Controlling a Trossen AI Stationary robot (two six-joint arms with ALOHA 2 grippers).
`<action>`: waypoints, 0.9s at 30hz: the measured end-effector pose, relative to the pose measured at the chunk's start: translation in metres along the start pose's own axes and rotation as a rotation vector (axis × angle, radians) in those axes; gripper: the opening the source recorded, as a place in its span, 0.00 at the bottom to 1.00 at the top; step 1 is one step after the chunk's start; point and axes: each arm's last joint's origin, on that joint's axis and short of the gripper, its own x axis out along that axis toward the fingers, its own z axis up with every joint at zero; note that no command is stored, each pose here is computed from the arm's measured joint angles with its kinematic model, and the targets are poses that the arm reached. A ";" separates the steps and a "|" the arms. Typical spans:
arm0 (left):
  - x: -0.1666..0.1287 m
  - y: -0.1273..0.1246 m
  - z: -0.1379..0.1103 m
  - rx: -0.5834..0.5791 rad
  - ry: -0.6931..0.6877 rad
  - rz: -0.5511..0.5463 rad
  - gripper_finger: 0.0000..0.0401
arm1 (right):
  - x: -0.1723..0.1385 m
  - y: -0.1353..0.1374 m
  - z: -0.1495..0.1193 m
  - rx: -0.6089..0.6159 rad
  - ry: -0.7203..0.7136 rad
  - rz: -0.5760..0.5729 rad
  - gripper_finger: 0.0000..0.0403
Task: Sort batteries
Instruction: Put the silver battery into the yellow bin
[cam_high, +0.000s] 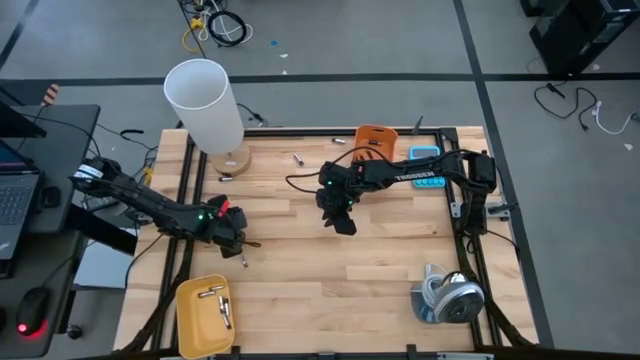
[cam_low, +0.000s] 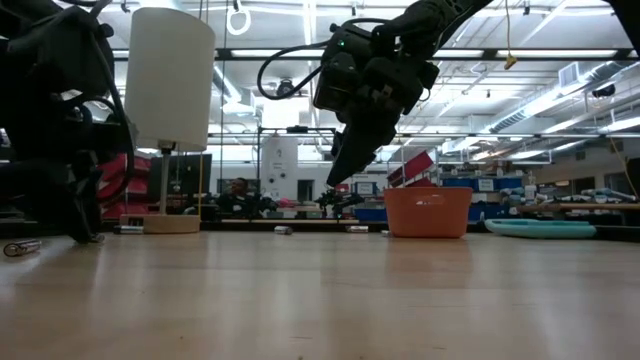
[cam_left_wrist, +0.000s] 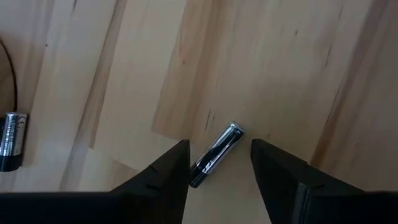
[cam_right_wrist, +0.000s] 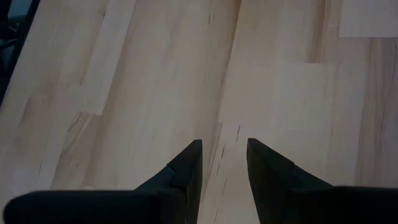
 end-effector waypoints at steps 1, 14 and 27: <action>0.000 0.000 0.000 0.000 0.001 0.000 0.44 | 0.000 0.000 0.000 0.000 0.000 0.000 0.28; 0.007 0.000 -0.007 -0.017 0.008 -0.032 0.43 | 0.000 0.001 -0.004 0.003 0.042 0.007 0.28; 0.007 -0.002 -0.006 -0.103 0.018 -0.069 0.14 | 0.000 0.001 -0.007 0.016 0.067 0.011 0.28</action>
